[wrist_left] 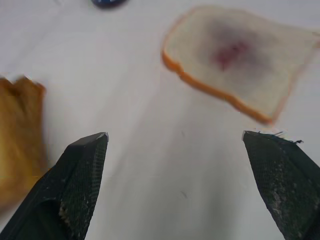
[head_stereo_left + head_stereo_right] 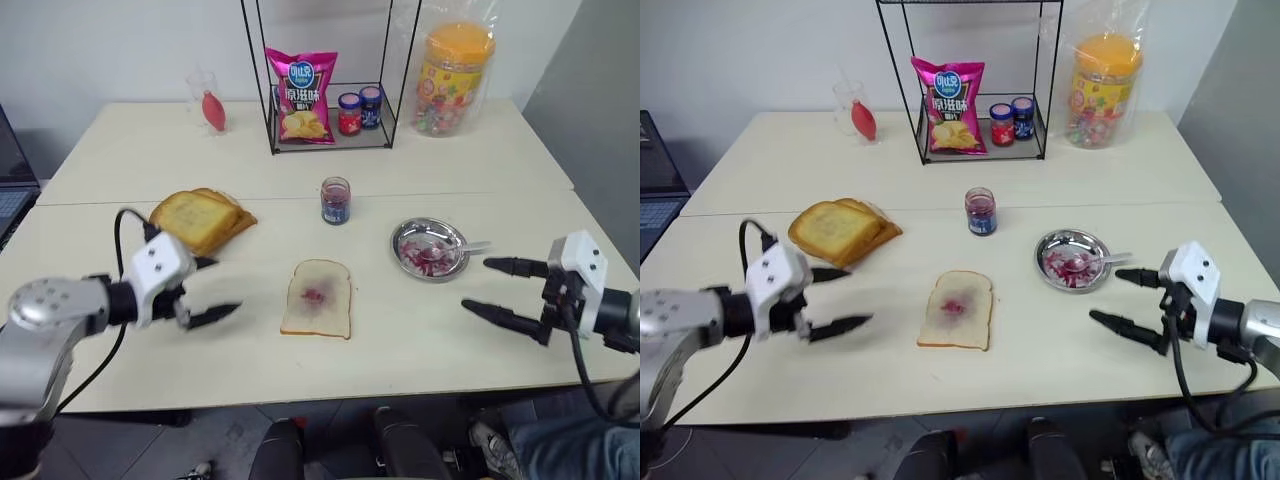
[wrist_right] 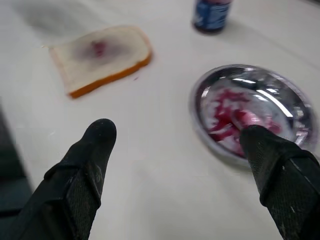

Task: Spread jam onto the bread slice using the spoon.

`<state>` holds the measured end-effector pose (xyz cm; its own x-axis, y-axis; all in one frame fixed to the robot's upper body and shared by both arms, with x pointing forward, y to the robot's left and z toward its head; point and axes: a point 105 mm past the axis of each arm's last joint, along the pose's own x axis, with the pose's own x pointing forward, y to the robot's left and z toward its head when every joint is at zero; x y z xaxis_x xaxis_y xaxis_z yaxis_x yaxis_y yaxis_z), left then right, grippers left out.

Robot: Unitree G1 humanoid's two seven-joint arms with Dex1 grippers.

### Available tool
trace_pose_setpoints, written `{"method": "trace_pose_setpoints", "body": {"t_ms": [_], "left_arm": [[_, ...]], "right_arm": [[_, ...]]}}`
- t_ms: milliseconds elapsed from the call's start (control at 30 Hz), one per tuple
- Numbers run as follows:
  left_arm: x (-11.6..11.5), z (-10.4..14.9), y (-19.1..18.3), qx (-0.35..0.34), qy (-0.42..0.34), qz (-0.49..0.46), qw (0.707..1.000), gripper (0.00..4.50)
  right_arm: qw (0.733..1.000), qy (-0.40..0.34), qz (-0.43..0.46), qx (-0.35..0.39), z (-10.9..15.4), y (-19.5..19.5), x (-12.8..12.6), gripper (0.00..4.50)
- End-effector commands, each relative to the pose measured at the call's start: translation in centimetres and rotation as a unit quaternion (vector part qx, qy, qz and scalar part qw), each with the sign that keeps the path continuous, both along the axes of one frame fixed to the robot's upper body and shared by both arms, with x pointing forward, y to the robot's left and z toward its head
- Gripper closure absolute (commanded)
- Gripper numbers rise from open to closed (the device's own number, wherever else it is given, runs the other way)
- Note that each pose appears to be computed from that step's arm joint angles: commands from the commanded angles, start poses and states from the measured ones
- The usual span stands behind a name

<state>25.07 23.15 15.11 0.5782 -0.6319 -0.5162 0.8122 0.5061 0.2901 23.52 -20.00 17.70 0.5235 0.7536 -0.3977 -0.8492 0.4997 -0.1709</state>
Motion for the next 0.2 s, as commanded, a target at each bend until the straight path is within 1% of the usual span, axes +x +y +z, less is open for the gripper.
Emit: {"method": "trace_pose_setpoints", "body": {"t_ms": [33, 133, 200], "left_arm": [[-0.7, 1.6, -0.3, 0.005, -0.029, -0.016, 0.999, 0.00], [-1.0, 1.7, -1.0, -0.025, -0.021, -0.014, 0.999, 0.00], [-1.3, 1.2, -1.4, -0.022, -0.014, -0.025, 0.999, 0.00]], "right_arm": [[0.999, -0.020, 0.037, -0.013, 1.0, 0.6, -0.6, 0.15], [0.999, -0.021, 0.040, -0.010, 1.1, 0.7, -0.3, 0.15], [0.999, -0.025, 0.045, -0.007, 1.0, 1.1, -0.1, 0.15]]}}
